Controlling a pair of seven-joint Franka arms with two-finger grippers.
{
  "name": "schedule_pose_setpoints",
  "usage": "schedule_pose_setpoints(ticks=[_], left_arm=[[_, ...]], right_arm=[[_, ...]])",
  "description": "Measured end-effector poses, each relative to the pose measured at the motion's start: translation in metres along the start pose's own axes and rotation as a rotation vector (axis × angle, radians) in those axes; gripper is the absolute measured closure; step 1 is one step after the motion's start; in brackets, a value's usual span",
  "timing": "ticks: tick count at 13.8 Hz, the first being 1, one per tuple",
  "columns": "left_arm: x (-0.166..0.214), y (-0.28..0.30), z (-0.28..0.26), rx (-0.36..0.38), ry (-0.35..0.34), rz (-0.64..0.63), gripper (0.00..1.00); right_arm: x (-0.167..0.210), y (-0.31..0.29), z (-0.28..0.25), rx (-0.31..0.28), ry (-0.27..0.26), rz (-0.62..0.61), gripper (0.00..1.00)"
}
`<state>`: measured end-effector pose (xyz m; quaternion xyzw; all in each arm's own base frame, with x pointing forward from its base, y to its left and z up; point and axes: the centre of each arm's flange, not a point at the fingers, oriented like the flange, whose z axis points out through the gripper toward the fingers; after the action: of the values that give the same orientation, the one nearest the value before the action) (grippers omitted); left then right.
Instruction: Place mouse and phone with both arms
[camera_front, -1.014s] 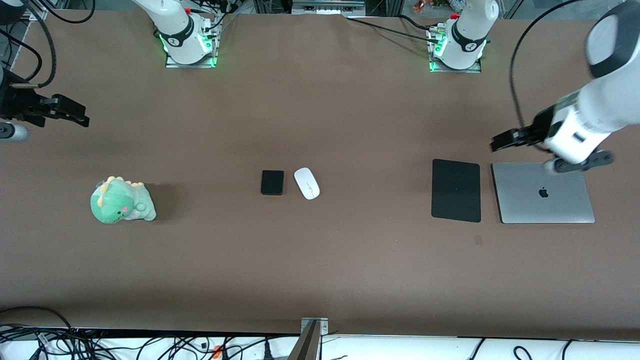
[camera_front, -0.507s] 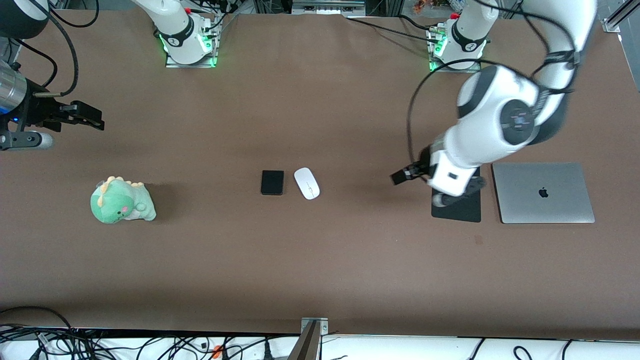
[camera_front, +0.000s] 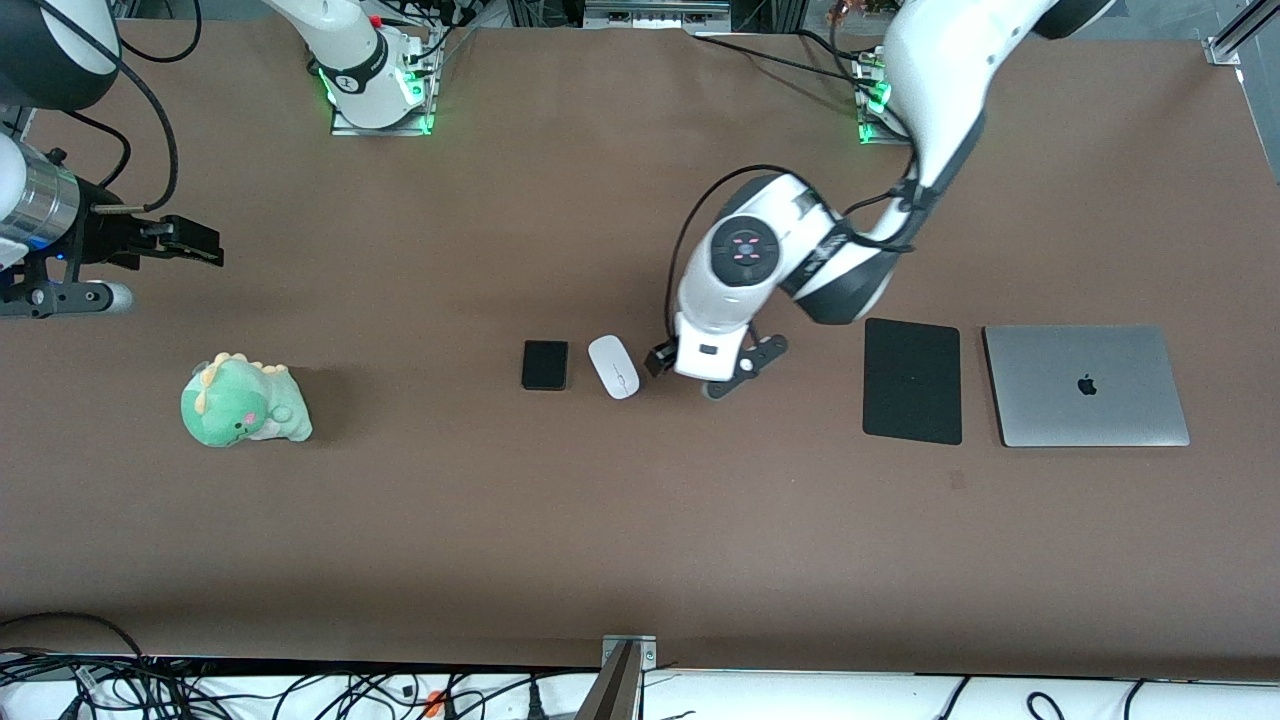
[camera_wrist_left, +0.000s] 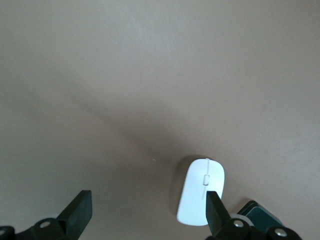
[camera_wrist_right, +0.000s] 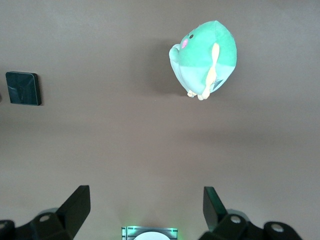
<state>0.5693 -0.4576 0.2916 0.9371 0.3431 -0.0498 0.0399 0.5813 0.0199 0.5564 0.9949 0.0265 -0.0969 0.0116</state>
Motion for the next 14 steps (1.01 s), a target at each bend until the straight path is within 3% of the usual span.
schedule_pose_setpoints(ticks=[4,7,14], left_arm=[[-0.034,0.034,0.062,0.009,0.038,-0.027,0.00],[-0.061,0.052,0.098,-0.055,0.049,-0.029,0.00],[-0.061,0.053,0.120,-0.063,0.056,0.023,0.00]], right_arm=[[0.000,0.000,0.003,0.001,-0.019,0.001,0.00],[0.002,-0.003,0.007,0.024,-0.025,-0.002,0.00],[0.016,-0.013,0.025,0.089,-0.035,-0.006,0.00]])
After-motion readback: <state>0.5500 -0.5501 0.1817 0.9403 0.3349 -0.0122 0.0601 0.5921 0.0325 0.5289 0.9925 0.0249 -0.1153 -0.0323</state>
